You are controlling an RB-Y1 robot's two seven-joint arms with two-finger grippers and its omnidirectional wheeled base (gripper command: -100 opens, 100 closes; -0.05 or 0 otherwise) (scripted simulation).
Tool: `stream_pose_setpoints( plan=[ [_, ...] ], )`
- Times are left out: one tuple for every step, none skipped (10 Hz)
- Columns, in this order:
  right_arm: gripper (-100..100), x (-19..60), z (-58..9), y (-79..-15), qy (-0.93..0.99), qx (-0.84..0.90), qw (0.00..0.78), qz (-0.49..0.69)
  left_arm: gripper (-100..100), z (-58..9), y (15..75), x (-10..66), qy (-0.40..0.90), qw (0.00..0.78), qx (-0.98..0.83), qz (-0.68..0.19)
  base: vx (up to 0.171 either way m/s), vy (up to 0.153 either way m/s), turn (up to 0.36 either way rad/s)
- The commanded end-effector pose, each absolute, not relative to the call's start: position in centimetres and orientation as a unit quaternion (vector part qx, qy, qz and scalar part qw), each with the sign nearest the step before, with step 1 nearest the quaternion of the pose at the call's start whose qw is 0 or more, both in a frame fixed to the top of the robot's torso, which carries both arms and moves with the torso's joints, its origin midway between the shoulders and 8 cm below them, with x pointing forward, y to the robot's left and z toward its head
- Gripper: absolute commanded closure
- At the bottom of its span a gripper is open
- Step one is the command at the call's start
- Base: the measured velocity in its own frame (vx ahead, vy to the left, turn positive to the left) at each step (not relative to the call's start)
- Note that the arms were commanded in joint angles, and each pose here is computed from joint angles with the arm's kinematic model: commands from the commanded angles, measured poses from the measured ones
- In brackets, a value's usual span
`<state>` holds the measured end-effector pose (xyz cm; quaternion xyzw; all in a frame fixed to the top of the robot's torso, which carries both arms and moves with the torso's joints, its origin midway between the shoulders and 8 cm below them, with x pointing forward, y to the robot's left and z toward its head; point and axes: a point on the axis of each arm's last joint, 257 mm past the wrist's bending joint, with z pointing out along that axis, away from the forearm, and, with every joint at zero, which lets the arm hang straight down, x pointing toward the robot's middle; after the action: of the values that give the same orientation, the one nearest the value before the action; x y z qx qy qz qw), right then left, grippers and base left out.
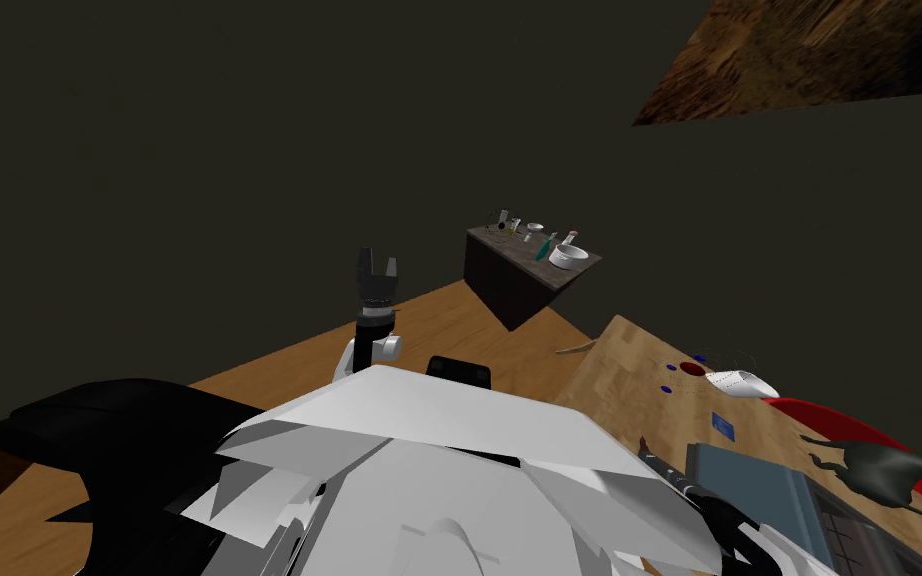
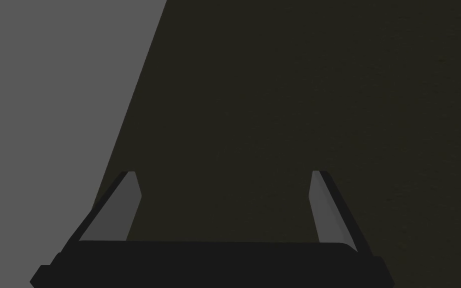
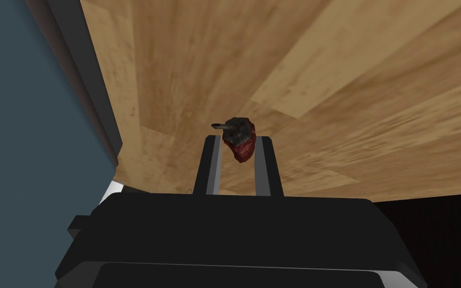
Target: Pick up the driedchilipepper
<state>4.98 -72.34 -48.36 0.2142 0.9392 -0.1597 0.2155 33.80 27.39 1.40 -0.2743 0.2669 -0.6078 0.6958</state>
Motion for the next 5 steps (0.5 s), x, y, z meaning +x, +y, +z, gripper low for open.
stream_pose_setpoints(
  plan=[
    [100, 4.93, -47.97, -72.23, 0.939, 0.209, 0.224, -0.155, 0, 1.4, 27.39, 33.8, 0.267, 0.696, -0.274, -0.608, 0.111, 0.006, -0.156],
    [100, 4.94, -47.96, -72.24, 0.942, 0.198, 0.222, -0.158, 0, 1.39, 27.39, 33.8, 0.267, 0.696, -0.274, -0.608, 0.109, 0.016, -0.143],
    [100, 4.94, -47.96, -72.24, 0.942, 0.194, 0.221, -0.159, 0, 1.4, 27.39, 33.8, 0.267, 0.696, -0.274, -0.608, 0.043, 0.013, -0.016],
    [100, 4.87, -47.99, -72.25, 0.942, 0.198, 0.221, -0.159, 0, 1.4, 27.39, 33.8, 0.267, 0.696, -0.274, -0.608, 0.012, 0.005, 0.006],
    [0, 4.91, -47.98, -72.24, 0.942, 0.197, 0.221, -0.159, 0, 1.4, 27.39, 33.8, 0.267, 0.696, -0.274, -0.608, 0.0, 0.0, 0.0]
  ],
)
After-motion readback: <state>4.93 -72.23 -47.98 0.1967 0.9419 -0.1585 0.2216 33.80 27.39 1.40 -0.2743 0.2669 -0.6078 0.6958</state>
